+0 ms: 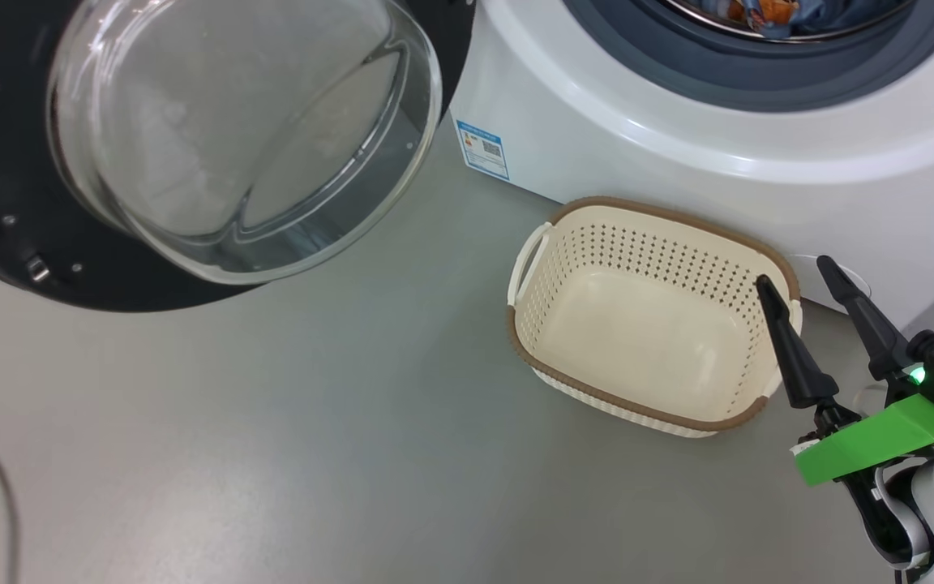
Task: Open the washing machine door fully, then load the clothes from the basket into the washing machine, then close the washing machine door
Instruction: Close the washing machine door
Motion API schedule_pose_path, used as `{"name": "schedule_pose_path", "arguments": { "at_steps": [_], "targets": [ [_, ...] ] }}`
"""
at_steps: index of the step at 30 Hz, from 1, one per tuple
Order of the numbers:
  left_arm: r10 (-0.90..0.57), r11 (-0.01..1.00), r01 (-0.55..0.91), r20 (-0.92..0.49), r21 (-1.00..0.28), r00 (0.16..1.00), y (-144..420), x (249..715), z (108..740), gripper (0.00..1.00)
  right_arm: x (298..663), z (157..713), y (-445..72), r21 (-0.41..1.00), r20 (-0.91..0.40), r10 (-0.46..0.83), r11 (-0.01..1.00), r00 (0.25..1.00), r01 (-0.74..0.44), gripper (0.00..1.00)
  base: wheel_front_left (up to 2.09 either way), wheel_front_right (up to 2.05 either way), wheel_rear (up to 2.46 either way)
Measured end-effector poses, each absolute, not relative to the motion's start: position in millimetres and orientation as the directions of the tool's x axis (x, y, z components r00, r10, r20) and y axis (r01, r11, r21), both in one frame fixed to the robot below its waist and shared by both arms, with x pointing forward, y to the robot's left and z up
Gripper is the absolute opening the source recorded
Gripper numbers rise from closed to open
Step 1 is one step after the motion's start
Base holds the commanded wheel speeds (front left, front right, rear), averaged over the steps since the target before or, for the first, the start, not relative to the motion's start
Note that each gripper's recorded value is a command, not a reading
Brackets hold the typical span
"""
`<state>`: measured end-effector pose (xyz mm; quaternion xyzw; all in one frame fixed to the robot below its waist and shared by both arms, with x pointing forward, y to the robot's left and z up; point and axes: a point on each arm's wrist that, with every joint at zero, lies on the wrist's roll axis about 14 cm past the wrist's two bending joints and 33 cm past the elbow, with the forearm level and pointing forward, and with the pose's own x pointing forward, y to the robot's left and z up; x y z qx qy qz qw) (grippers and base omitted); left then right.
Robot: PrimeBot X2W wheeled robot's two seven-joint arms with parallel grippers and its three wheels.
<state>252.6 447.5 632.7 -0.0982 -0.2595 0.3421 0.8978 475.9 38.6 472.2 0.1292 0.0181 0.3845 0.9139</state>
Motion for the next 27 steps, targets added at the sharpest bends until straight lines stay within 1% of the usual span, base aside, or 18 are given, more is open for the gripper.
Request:
{"name": "schedule_pose_path", "arguments": {
  "at_steps": [3,5,9,12,15,18,22,27],
  "targets": [
    [0.645,0.764,-0.520,0.452,-0.382,0.616,469.0,260.1,662.8,0.00,479.0,467.0,31.9,0.257,0.057,0.694,0.684,0.718,-0.682,1.00,0.00,0.00,0.00],
    [0.644,0.765,-0.509,0.460,-0.396,0.611,476.3,263.0,669.6,0.00,479.9,465.1,30.0,0.259,0.054,0.690,0.688,0.722,-0.678,1.00,0.00,0.00,0.00],
    [0.671,0.735,-0.468,0.427,-0.491,0.606,503.5,275.8,676.5,0.00,481.9,457.8,23.5,0.268,0.041,0.679,0.700,0.733,-0.662,1.00,0.00,0.00,0.00],
    [0.693,0.693,-0.445,0.352,-0.567,0.629,521.3,288.5,671.2,0.00,486.3,456.6,21.1,0.272,0.044,0.671,0.705,0.740,-0.655,1.00,0.00,0.00,0.00],
    [0.721,0.620,-0.425,0.266,-0.659,0.640,539.6,296.4,661.5,0.00,490.3,453.2,18.5,0.278,0.043,0.663,0.711,0.747,-0.646,1.00,0.00,0.00,0.00],
    [0.736,0.576,-0.430,0.213,-0.695,0.642,552.8,301.6,656.6,0.00,493.5,448.1,16.2,0.285,0.037,0.657,0.715,0.753,-0.638,1.00,0.00,0.00,0.00],
    [0.720,0.513,-0.417,0.112,-0.750,0.685,559.1,315.7,642.5,0.00,494.1,440.7,14.1,0.294,0.023,0.653,0.719,0.757,-0.629,1.00,0.00,0.00,0.00],
    [0.682,0.478,-0.448,-0.003,-0.755,0.732,563.9,324.0,628.2,0.00,498.1,441.9,17.7,0.289,0.035,0.658,0.714,0.752,-0.638,1.00,0.00,0.00,0.00]
  ]
}}
